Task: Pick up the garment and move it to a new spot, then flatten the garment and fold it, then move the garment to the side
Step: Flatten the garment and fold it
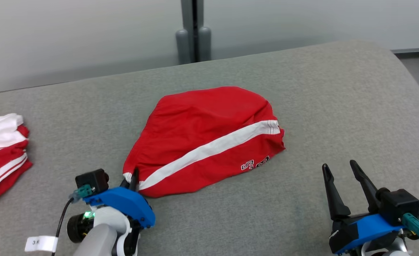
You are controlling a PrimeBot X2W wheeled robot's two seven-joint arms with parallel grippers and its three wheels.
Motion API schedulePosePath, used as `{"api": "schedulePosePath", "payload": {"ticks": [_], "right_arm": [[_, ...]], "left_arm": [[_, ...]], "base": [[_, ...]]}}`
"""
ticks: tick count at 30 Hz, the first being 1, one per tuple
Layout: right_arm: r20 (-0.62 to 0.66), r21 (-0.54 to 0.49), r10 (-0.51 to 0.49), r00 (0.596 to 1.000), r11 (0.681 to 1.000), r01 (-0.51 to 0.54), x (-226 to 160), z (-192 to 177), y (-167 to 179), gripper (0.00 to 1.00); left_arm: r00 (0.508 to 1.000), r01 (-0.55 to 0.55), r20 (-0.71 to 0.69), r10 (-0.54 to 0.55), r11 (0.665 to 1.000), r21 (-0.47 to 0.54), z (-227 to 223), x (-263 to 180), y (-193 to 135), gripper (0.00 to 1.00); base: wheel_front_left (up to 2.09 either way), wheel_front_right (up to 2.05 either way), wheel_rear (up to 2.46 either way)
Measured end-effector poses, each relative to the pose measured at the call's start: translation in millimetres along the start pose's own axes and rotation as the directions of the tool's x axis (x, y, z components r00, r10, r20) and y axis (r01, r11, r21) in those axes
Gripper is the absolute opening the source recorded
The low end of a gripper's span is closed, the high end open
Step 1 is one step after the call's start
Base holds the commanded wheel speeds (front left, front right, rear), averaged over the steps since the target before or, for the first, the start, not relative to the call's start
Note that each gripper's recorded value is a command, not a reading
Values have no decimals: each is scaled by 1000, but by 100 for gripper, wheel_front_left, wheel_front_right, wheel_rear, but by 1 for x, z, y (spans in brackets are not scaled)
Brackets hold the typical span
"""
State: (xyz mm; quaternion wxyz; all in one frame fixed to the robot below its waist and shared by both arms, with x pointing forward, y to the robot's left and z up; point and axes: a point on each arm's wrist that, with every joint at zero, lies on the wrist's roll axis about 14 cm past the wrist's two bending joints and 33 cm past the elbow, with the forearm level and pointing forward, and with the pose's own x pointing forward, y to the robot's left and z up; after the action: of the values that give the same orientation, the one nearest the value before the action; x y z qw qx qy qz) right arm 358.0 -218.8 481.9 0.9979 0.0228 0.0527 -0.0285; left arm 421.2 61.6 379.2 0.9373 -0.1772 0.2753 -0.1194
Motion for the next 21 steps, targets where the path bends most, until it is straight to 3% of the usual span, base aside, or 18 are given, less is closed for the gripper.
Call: {"api": "schedulePosePath", "payload": {"ticks": [3,4,5,12,21], "right_arm": [[-1,1,22,1000,1000,-22,5,0,7,100],[0,1,29,1000,1000,-29,7,0,9,100],[1,1,33,999,999,-33,9,1,10,100],[23,-6,49,999,999,-49,12,10,15,100],[45,-18,62,997,998,-61,9,21,19,100]], "left_arm": [[999,-11,34,12,999,-30,0,-9,6,0],[998,-2,57,3,1000,-26,3,-11,5,26],[997,10,80,-8,1000,-18,8,-13,3,100],[973,7,232,-19,999,53,32,-33,13,100],[930,-129,363,57,975,180,53,-75,49,100]], "base": [[0,0,0],[0,0,0],[0,0,0],[0,0,0],[0,0,0]]}}
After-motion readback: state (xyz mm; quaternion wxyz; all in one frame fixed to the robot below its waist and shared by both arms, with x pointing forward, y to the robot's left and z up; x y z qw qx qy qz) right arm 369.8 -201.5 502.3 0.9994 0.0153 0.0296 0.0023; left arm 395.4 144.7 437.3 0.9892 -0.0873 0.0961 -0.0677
